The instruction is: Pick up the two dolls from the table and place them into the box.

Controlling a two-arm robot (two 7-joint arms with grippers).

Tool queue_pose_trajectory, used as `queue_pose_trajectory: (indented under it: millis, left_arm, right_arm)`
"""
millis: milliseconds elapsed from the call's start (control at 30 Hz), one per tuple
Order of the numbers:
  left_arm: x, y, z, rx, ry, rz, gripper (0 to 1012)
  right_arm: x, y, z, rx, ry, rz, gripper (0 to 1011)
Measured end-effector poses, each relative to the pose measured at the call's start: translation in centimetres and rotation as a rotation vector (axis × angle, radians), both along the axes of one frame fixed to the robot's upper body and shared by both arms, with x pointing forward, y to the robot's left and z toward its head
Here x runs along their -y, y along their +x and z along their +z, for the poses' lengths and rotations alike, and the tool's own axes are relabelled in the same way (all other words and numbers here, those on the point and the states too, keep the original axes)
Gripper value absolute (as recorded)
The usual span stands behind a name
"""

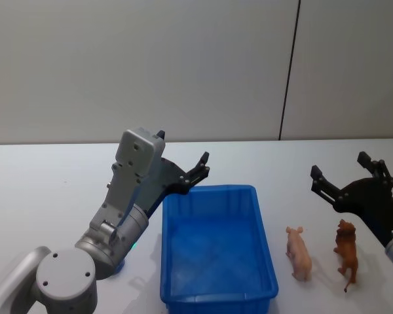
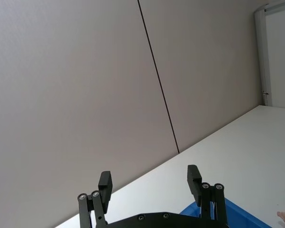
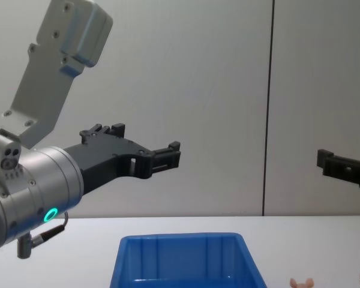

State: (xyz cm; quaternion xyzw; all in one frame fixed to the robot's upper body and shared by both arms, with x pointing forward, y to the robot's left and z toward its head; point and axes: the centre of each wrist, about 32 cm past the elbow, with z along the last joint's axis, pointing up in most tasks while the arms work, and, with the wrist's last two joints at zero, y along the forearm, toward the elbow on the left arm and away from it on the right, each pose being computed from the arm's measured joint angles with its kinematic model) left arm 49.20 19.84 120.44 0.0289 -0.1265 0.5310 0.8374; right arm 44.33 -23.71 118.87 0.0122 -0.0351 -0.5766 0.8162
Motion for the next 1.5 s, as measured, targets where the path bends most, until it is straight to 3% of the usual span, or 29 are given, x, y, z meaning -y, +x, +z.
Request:
queue_pose_trajectory:
  millis: [1067,1500]
  left_arm:
    - [0.00,0.00,0.00,0.000,0.000,0.000,1001]
    - [0.00,0.00,0.00,0.000,0.000,0.000,1001]
  right_arm:
    - [-0.1,0.0,0.0,-0.003,0.000,-0.002,1001]
    - [-1.2,-0.2,-0.1,-0.079,-0.013,-0.085,1001]
